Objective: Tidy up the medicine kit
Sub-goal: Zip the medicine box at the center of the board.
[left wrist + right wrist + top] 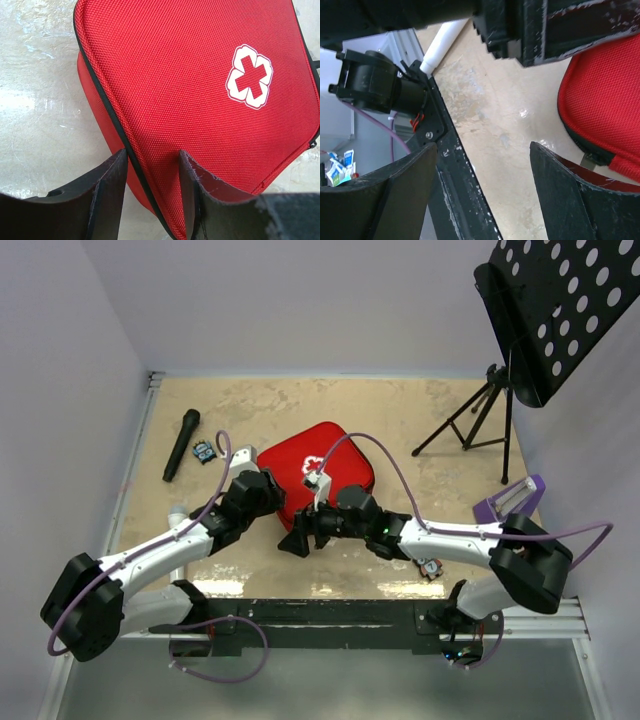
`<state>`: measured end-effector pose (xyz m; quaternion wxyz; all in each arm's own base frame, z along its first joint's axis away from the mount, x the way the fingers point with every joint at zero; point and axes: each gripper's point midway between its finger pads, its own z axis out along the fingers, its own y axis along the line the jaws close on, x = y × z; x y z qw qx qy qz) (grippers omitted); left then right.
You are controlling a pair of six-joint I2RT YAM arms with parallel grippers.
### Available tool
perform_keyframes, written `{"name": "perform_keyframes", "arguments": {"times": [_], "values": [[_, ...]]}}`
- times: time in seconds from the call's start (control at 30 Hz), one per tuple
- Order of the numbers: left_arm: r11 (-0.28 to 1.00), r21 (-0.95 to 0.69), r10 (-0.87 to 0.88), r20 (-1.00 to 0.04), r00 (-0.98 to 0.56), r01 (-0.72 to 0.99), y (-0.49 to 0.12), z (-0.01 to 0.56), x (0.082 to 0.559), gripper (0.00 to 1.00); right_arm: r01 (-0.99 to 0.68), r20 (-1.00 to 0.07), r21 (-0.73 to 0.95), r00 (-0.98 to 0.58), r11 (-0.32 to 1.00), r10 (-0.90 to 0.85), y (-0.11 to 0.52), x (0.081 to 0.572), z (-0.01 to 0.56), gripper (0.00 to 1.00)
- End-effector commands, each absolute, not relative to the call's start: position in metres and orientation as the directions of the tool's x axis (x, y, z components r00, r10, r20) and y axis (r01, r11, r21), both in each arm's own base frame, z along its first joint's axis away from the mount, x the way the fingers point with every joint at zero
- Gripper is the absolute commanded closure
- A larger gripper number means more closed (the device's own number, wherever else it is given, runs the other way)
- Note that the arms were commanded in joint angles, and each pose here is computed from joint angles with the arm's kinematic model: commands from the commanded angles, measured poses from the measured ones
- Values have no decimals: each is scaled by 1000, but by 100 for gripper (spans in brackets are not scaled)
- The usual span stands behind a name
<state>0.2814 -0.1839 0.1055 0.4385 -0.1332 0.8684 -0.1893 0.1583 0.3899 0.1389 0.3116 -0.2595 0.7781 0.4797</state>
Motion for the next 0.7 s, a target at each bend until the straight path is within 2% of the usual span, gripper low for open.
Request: {"name": "perform_keyframes", "arguments": {"times": [0.0, 0.13, 0.27, 0.37, 0.5, 0.67], "values": [[893, -449, -389, -721, -573, -42, -183, 107, 282, 51, -728, -791, 542, -610, 419, -36, 387, 167, 173, 21], [882, -471, -411, -742, -529, -24, -179, 128, 283, 47, -643, -818, 522, -565, 560, 114, 350, 195, 201, 25], [869, -494, -415, -767, -490, 37, -176, 152, 276, 29, -523, -837, 485, -509, 701, 200, 313, 235, 213, 31], [840, -523, -402, -777, -484, 142, -184, 168, 264, 19, -455, -844, 435, -507, 777, 176, 293, 263, 201, 37], [774, -568, -372, -764, -527, 278, -212, 169, 233, 15, -415, -841, 365, -531, 834, 105, 290, 284, 175, 44], [720, -588, -286, -735, -615, 369, -252, 149, 189, 18, -409, -830, 350, -553, 843, 76, 297, 291, 158, 46]]}}
